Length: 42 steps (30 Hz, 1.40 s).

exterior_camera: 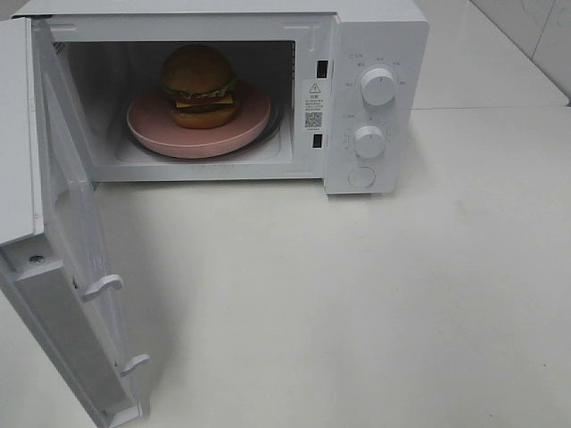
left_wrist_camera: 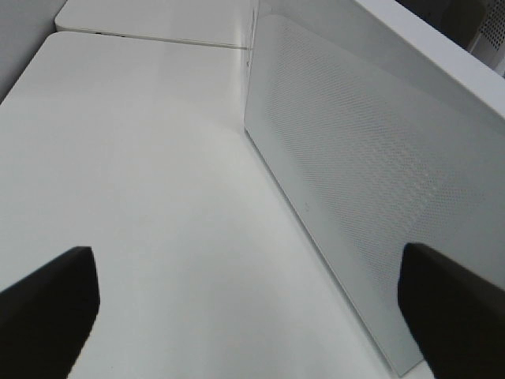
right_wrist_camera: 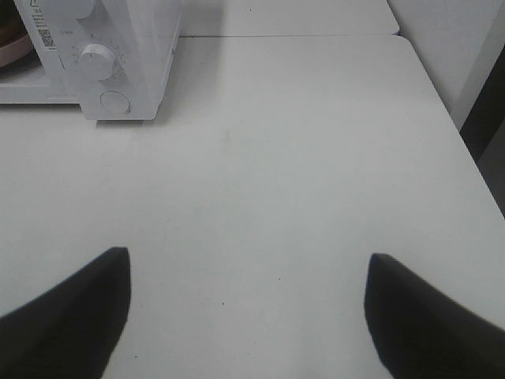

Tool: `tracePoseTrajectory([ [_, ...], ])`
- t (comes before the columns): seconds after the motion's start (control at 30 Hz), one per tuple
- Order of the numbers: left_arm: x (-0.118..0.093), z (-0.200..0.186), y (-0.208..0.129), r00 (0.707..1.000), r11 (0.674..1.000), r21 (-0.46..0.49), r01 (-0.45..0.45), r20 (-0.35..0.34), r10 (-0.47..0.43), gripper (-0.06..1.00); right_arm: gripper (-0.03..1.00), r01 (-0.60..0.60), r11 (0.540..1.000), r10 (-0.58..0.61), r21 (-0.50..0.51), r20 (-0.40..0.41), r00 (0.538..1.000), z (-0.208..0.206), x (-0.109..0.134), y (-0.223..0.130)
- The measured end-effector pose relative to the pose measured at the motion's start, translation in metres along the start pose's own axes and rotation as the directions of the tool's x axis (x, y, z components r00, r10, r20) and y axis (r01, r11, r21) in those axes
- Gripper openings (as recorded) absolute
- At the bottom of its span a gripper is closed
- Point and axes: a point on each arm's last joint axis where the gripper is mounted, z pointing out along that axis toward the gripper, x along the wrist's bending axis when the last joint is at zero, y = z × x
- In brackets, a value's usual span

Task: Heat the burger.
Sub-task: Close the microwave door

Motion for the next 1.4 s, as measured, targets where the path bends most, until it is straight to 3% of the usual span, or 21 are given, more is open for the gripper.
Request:
tracePoseTrajectory([
  [1.1,-0.001,0.004,0.003,1.000,1.000,0.024,0.011,0.012,-0.011,0.97,0.76,0.000,1.000,0.000,0.000,0.000,1.000,0.000,0.000,0.000],
  [1.37,0.001,0.017,0.025,1.000,1.000,-0.012,0.010,-0.009,-0.010,0.85,0.76,0.000,1.000,0.000,0.000,0.000,1.000,0.000,0.000,0.000],
  [1.4,0.003,0.023,0.030,1.000,1.000,-0.006,0.003,-0.025,-0.003,0.78,0.76,0.000,1.000,0.000,0.000,0.000,1.000,0.000,0.000,0.000],
])
